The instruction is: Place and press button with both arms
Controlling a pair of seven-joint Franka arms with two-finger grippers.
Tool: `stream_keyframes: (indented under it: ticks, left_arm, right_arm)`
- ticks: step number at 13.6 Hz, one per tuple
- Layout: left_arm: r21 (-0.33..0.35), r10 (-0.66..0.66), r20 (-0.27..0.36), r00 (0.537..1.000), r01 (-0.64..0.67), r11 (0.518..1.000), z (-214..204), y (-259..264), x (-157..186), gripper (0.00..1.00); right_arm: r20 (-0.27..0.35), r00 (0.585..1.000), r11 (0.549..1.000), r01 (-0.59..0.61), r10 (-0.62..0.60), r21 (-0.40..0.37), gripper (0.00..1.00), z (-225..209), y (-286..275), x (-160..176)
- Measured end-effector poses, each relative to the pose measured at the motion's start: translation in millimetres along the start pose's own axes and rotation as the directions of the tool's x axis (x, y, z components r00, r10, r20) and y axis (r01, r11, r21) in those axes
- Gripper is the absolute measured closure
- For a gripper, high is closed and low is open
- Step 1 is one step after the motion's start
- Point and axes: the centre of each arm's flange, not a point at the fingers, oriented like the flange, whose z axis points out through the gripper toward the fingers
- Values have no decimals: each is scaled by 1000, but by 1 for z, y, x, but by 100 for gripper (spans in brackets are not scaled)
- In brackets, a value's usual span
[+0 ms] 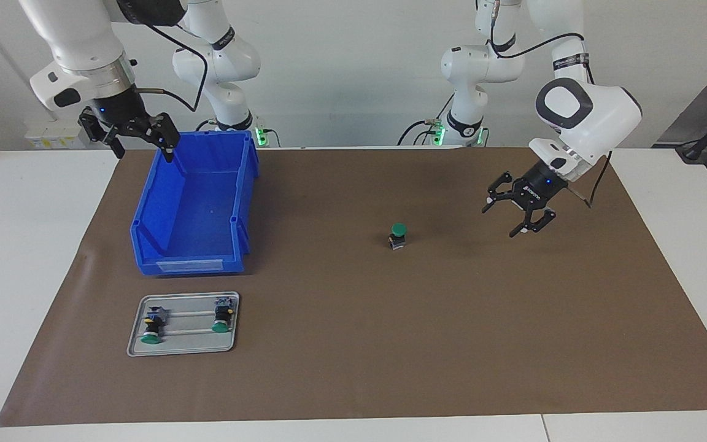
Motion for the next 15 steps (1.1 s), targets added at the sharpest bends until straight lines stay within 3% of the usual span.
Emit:
stream_keyframes:
  ticks: [3, 6, 9, 13, 15]
  left_arm:
    - [102, -93, 76, 993, 85, 991, -14, 23, 28, 9]
    - [139, -201, 112, 973, 185, 973, 5, 66, 53, 11]
    - [231, -264, 199, 944, 217, 949, 30, 107, 61, 51]
    - [270, -393, 250, 885, 326, 906, 63, 154, 64, 99]
    - [300, -451, 261, 854, 372, 878, 85, 173, 63, 99]
  right_arm:
    - [0, 1000, 1000, 0, 0, 0, 0, 0, 0, 0]
    - [0, 1000, 1000, 0, 0, 0, 0, 0, 0, 0]
    - [0, 1000, 1000, 0, 0, 0, 0, 0, 0, 0]
    - [0, 1000, 1000, 0, 0, 0, 0, 0, 0, 0]
    - [0, 1000, 1000, 0, 0, 0, 0, 0, 0, 0]
